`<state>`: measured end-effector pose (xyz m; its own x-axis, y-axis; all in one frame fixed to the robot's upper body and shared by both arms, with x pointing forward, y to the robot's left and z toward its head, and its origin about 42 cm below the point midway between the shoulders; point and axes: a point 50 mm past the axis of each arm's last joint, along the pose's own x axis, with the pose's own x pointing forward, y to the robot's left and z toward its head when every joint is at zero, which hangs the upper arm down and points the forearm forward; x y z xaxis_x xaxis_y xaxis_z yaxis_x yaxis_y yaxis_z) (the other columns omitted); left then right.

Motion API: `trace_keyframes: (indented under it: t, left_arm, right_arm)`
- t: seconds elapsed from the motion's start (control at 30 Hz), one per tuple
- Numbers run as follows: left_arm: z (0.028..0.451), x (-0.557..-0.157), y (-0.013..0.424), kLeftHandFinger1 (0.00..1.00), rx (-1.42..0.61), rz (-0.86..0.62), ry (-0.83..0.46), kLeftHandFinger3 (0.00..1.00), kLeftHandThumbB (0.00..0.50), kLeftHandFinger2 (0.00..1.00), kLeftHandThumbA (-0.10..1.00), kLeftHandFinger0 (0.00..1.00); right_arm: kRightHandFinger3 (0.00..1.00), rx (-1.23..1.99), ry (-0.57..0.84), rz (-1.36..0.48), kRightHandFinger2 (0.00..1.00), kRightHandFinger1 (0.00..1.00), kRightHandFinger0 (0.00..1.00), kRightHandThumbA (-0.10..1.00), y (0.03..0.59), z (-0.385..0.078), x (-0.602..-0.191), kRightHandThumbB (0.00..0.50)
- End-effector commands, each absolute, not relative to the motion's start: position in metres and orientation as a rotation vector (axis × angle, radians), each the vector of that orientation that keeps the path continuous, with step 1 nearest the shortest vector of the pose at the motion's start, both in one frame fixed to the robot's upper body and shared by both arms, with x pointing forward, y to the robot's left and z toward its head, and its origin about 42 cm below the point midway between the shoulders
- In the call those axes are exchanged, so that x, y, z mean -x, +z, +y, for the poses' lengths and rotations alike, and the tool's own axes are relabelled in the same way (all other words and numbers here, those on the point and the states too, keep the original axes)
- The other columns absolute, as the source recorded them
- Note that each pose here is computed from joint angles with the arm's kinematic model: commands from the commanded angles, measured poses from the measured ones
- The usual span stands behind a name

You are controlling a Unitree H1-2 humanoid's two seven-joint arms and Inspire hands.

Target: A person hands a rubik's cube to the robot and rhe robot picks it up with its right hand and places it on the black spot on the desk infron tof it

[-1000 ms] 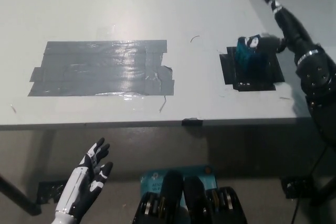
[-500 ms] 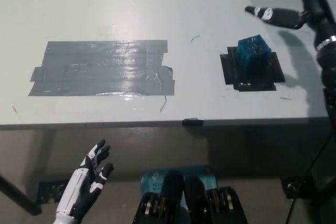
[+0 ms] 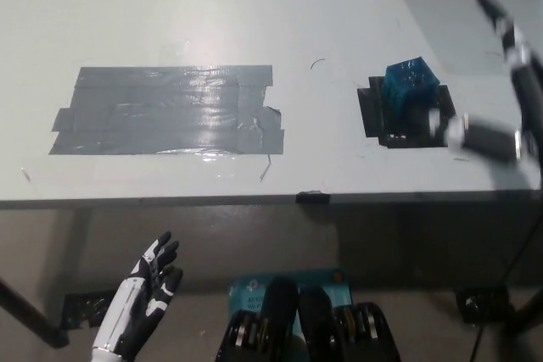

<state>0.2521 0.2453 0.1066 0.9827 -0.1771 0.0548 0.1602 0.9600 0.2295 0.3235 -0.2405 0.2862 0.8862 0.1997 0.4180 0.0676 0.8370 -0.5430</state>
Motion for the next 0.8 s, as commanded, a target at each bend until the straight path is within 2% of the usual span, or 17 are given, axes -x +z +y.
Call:
trace_keyframes:
  t: [0.0,0.07,0.17,0.23,0.33,0.47,0.57,0.67,0.77]
  left_arm:
    - [0.243,-0.236,0.104,1.0,-0.241,-0.091,-0.194,1.0,0.255,1.0,0.84,1.0]
    - [0.244,-0.234,0.102,1.0,-0.229,-0.082,-0.194,1.0,0.256,1.0,0.83,1.0]
    - [0.246,-0.225,0.098,1.0,-0.221,-0.066,-0.19,1.0,0.24,1.0,0.82,1.0]
    - [0.247,-0.225,0.097,1.0,-0.222,-0.064,-0.191,1.0,0.24,1.0,0.82,1.0]
    - [0.246,-0.227,0.097,1.0,-0.233,-0.064,-0.187,1.0,0.247,1.0,0.86,1.0]
    - [0.245,-0.24,0.102,1.0,-0.216,-0.087,-0.176,1.0,0.245,1.0,0.83,1.0]
    - [0.245,-0.242,0.104,1.0,-0.202,-0.093,-0.174,1.0,0.23,1.0,0.81,1.0]
    - [0.245,-0.245,0.107,1.0,-0.201,-0.102,-0.174,1.0,0.215,1.0,0.81,1.0]
    - [0.246,-0.246,0.108,1.0,-0.196,-0.106,-0.171,1.0,0.225,1.0,0.8,1.0]
  right_arm:
    - [1.0,0.379,0.1,-0.61,1.0,1.0,1.0,1.0,0.27,-0.23,-0.184,0.401]
    - [1.0,0.355,0.101,-0.521,1.0,1.0,1.0,1.0,0.243,-0.229,-0.184,0.381]
    - [1.0,0.258,0.121,-0.337,1.0,1.0,1.0,1.0,0.186,-0.225,-0.19,0.384]
    - [1.0,0.251,0.126,-0.25,1.0,1.0,1.0,1.0,0.15,-0.221,-0.199,0.362]
    - [1.0,0.293,0.161,-0.103,1.0,1.0,1.0,1.0,0.109,-0.221,-0.211,0.391]
    - [1.0,0.283,0.178,-0.087,1.0,1.0,1.0,1.0,0.098,-0.226,-0.225,0.413]
    - [1.0,0.27,0.203,-0.081,1.0,1.0,1.0,1.0,0.093,-0.226,-0.23,0.416]
    - [1.0,0.281,0.215,-0.094,1.0,1.0,1.0,1.0,0.093,-0.226,-0.233,0.397]
    - [1.0,0.287,0.228,-0.096,1.0,1.0,1.0,1.0,0.093,-0.223,-0.234,0.408]
